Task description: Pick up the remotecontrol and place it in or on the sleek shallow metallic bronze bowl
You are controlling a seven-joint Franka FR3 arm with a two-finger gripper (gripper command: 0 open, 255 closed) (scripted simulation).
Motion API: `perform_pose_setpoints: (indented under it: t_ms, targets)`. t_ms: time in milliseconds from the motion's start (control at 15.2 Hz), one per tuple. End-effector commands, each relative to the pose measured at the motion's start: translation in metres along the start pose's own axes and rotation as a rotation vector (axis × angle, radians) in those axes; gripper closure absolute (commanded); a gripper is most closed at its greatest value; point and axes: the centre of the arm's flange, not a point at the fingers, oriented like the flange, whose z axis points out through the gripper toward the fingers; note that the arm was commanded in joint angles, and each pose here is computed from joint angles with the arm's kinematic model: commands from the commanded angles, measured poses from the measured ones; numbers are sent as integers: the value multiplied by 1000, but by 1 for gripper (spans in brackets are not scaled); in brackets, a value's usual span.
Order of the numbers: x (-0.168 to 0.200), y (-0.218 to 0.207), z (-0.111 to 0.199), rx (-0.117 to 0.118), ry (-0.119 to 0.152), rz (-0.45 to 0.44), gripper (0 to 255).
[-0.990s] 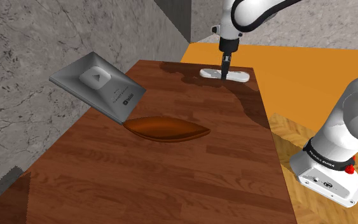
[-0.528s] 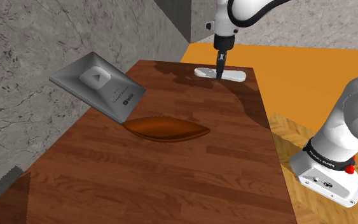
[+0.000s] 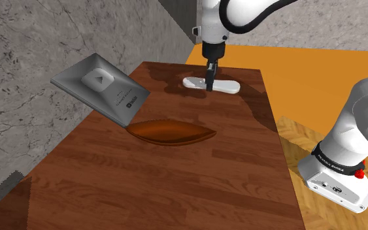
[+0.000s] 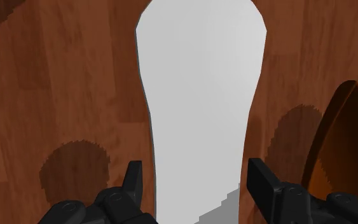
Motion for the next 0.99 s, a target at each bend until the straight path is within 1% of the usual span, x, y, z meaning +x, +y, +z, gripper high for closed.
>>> perform_pose_setpoints:
  t_ms: [0,924]
  targets:
    - [12,-22,0,0,1,2,255]
    - [104,-182,-7,0,1,2,255]
